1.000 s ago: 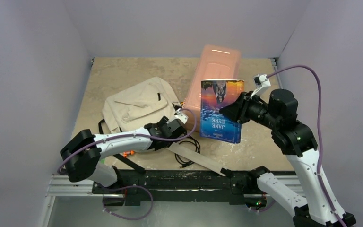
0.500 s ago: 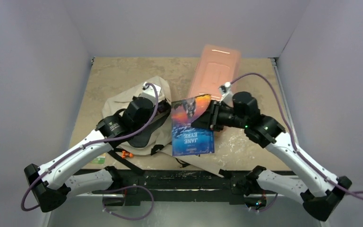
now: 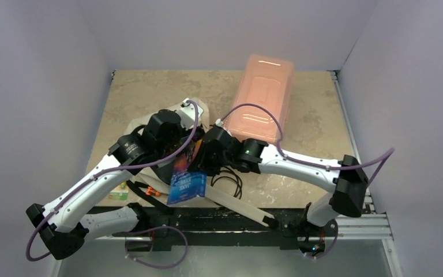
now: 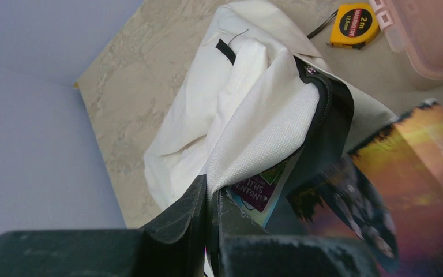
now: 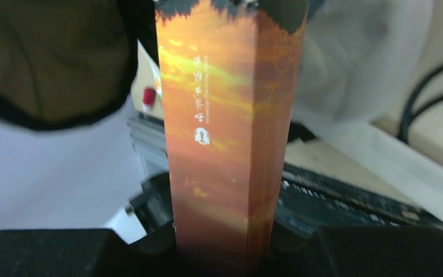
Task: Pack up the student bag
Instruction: Place the book in the student bag, then zip the student bag at the center of the board.
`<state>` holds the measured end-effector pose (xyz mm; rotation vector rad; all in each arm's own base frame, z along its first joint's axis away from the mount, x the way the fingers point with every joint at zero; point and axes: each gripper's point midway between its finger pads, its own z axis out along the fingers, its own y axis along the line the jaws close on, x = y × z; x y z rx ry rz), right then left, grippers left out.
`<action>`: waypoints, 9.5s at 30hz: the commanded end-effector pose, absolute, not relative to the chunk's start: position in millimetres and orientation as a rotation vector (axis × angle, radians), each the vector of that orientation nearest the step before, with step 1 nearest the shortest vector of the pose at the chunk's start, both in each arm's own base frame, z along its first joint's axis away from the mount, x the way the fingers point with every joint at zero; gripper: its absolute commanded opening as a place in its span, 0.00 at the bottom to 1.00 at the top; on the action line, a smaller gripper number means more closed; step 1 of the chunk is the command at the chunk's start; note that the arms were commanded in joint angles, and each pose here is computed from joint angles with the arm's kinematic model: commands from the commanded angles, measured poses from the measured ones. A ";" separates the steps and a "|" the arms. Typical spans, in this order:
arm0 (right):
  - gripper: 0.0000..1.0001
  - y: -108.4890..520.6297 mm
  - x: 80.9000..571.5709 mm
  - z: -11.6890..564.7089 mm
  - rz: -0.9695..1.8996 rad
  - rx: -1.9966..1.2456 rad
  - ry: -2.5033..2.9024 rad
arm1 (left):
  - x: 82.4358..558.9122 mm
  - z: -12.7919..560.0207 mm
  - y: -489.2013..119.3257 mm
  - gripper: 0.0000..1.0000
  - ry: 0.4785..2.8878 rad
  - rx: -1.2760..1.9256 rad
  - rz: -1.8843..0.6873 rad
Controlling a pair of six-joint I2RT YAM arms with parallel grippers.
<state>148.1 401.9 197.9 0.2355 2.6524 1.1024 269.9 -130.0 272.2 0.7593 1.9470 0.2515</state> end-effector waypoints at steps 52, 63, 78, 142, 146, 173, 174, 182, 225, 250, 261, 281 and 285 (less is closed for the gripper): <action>0.04 476.2 437.3 236.1 1.342 0.846 1.383 | 273.1 326.8 -156.4 0.00 1.853 0.836 0.046; 0.91 466.8 390.5 189.0 1.103 0.551 1.680 | 284.6 320.7 -141.9 0.00 1.888 0.722 0.114; 0.98 445.1 283.9 160.8 0.984 -0.428 1.881 | 288.2 285.6 -124.0 0.00 1.997 0.644 0.165; 0.50 353.1 297.1 164.0 0.680 -0.194 2.011 | 249.2 230.3 -137.8 0.00 2.164 0.644 -0.066; 0.51 367.0 315.5 155.0 0.652 -0.133 2.021 | 247.3 230.7 -142.9 0.00 2.156 0.644 -0.108; 0.00 362.9 307.7 163.6 0.812 -0.408 1.926 | 198.5 263.4 -174.6 0.84 2.197 0.530 -0.646; 0.00 361.7 302.9 163.6 0.860 -0.444 1.941 | 203.6 274.8 -182.2 0.85 2.172 0.485 -0.716; 0.00 355.9 293.2 161.9 0.990 -0.569 1.983 | 331.4 287.4 -210.9 0.79 2.198 0.032 -0.650; 0.00 337.0 314.1 179.5 0.707 -0.589 2.065 | 550.4 203.3 -106.2 0.00 1.966 -0.194 0.349; 0.00 351.6 298.2 162.2 0.784 -0.707 1.949 | 393.9 231.8 -185.9 0.55 2.412 -0.038 -0.634; 0.00 333.3 297.9 169.5 0.697 -0.699 1.943 | 407.2 159.9 -228.4 0.69 2.563 0.119 -0.453; 0.00 408.4 127.7 151.2 1.212 -0.612 2.064 | 512.8 196.3 -190.4 0.00 2.320 -0.110 -0.305; 0.00 396.3 127.5 147.1 1.145 -0.592 2.063 | 518.9 207.5 -182.8 0.00 2.290 -0.092 -0.259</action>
